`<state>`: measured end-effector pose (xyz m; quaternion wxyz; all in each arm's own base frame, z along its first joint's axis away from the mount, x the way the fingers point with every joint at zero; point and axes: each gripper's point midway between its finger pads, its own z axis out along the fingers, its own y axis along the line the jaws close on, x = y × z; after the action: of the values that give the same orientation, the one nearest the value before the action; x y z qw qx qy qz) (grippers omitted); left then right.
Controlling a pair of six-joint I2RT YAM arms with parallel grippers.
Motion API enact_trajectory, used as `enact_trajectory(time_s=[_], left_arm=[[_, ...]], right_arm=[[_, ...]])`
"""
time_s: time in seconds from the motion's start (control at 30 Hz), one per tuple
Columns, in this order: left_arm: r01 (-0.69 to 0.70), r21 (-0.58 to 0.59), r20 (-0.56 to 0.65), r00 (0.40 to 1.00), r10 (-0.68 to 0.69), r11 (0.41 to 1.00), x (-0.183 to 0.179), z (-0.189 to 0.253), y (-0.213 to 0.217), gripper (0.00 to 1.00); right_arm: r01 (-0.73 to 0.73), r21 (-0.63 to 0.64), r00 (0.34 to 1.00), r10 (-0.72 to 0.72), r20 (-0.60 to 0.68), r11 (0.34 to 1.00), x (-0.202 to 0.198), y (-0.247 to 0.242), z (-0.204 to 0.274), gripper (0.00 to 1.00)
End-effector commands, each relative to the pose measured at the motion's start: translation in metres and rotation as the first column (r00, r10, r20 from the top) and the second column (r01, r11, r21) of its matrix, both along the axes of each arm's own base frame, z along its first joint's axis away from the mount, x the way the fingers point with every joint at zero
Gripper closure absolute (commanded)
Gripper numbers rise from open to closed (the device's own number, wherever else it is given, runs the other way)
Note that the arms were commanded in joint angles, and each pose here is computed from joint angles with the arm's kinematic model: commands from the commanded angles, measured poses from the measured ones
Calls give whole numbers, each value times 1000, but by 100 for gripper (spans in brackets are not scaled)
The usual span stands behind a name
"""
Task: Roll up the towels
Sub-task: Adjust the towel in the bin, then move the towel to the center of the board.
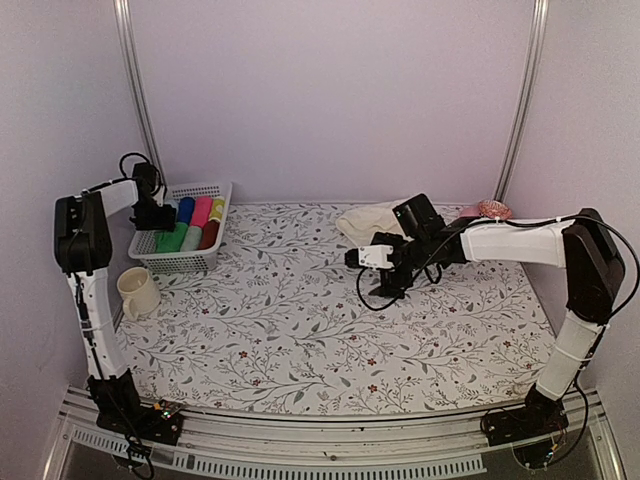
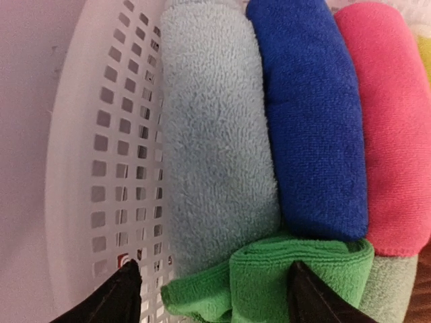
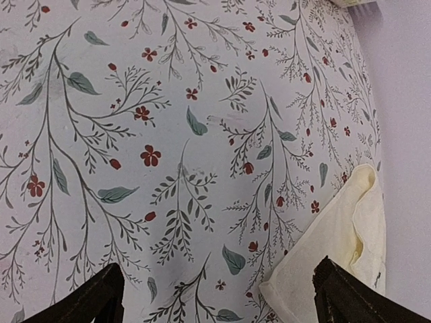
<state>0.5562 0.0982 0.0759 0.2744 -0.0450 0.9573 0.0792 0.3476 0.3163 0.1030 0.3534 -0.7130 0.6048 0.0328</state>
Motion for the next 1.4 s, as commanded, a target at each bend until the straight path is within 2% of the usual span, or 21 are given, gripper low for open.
enact_trajectory(time_s=[0.0,0.1,0.27,0.33,0.47,0.63,0.8,0.9,1.07,1.27,1.37], left_arm=[[20,0,1,1000,-20,1000,-14,28,-14,17],[41,-2,66,997,-41,999,-11,60,-25,3],[108,-26,125,987,-103,994,-22,88,-71,3],[157,-18,160,975,-152,987,-30,99,-100,3],[255,7,173,952,-253,967,-49,102,-168,3],[426,-11,174,892,-418,905,-85,105,-268,3],[560,-16,185,816,-548,828,-123,117,-338,3],[611,-26,184,781,-597,792,-144,122,-359,3],[660,-114,238,744,-625,742,-173,129,-372,3],[670,-127,287,731,-619,732,-185,132,-372,3],[671,-124,306,727,-615,731,-187,132,-371,3]], right_arm=[[113,126,991,-121,55,985,35,-7,59,1],[217,206,971,-233,55,954,64,-27,90,1],[430,312,890,-455,10,847,126,-78,131,1],[488,311,862,-507,-23,815,147,-92,130,1],[550,274,823,-568,-17,789,172,-101,113,1],[598,232,797,-600,-72,767,186,-100,79,1],[572,162,820,-555,-138,804,180,-86,40,1],[546,95,833,-528,-165,832,169,-74,11,0],[507,-5,847,-499,-182,862,153,-58,-29,1],[479,-63,849,-480,-221,875,140,-51,-57,4],[471,-95,846,-479,-234,877,136,-50,-72,10]])
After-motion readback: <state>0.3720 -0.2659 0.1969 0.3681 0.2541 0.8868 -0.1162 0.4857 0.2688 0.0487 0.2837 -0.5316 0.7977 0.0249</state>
